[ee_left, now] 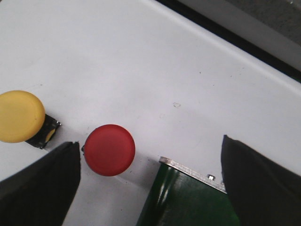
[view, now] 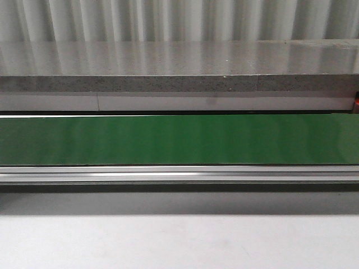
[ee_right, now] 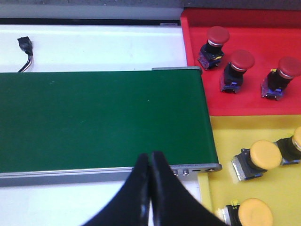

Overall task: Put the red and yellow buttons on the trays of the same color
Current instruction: 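Move the left gripper down over the red push-button on the table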

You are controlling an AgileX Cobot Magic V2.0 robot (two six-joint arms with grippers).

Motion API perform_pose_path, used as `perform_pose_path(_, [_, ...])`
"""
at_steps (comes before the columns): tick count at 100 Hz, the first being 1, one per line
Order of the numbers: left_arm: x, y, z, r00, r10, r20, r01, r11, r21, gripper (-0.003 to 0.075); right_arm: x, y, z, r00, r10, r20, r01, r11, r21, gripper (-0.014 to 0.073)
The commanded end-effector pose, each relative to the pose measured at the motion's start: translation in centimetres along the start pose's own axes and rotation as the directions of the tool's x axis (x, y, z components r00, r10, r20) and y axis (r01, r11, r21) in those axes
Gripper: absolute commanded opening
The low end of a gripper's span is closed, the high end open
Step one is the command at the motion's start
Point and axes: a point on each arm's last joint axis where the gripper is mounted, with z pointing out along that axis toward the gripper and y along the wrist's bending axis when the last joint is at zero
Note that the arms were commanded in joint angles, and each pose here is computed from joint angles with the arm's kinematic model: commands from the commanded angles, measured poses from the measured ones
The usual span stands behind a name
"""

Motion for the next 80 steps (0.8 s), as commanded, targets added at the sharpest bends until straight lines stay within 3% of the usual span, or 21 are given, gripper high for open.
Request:
perform_pose_path(1, [-1.7,-0.4,-1.0,0.997,-0.014,0.079,0.013,1.000,0.015,0.0574,-1.3,0.1,-0.6,0.996,-0.016,0.089,0.016,1.000,-0.008,-0.0067])
perform_pose_path(46, [-0.9,1.5,2.5,0.999,-0.049,0.006,0.050,0.998,-0.035,0.0574,-1.3,0.1,-0.6,0.996,-0.016,0.089,0.016,1.000,-0.008,-0.0067])
perform_pose_path(80, [-0.9,1.8,3.8,0.998,-0.053,0.027,0.054,0.998,-0.042,0.0574,-1.3,0.1,-0.6,0.996,-0.016,0.089,0.016,1.000,-0.008,-0.0067])
